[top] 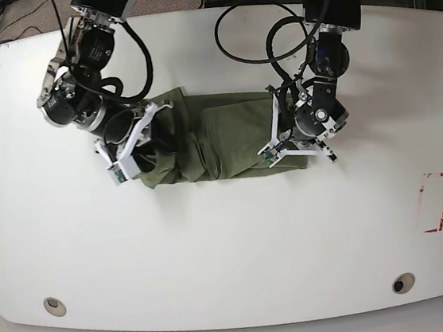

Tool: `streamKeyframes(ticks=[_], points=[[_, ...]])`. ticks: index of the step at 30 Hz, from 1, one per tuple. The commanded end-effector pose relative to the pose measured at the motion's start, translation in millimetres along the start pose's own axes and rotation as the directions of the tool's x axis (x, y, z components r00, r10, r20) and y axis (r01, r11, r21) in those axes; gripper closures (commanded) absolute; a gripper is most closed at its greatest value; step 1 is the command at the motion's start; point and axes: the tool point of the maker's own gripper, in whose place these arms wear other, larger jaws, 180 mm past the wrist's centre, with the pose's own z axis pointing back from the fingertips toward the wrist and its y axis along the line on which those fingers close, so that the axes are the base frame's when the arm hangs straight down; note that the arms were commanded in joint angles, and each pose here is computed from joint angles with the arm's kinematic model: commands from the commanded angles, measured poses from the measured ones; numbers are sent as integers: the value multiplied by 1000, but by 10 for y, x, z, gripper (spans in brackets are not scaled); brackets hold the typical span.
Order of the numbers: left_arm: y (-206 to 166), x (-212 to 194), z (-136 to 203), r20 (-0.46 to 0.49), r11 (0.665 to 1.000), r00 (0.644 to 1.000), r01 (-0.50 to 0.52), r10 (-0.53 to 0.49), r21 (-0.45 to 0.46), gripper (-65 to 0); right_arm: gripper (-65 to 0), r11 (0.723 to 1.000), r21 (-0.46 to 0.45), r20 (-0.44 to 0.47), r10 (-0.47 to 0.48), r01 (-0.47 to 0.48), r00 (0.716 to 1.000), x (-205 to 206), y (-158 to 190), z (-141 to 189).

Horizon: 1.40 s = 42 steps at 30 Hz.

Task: Layout the t-shirt on the table in an organized manner, then fold the t-shirt properly
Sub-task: 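Fold both strip ends inward toward each other with both grippers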

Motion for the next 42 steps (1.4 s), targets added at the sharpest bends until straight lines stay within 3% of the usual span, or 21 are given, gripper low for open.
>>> streamKeyframes(ticks=[1,12,22,28,42], points=[[-47,137,26,45,1000,999,-19,20,-21,-47,-13,998,58,66,31,-35,997,202,214,-70],[60,150,53,89,982,978,-187,189,-38,-49,-13,986,138,88,78,-90,993,289,507,-197],[281,309,351,242,961,931,-274,275,-37,-49,-13,986,137,95,83,-96,992,331,502,-205],[416,124,415,260,941,907,-336,333,-35,-50,-13,986,138,94,82,-95,992,325,502,-205],[306,-164,164,238,869,841,-434,486,-240,-50,-14,980,146,12,138,-138,990,224,565,-422]])
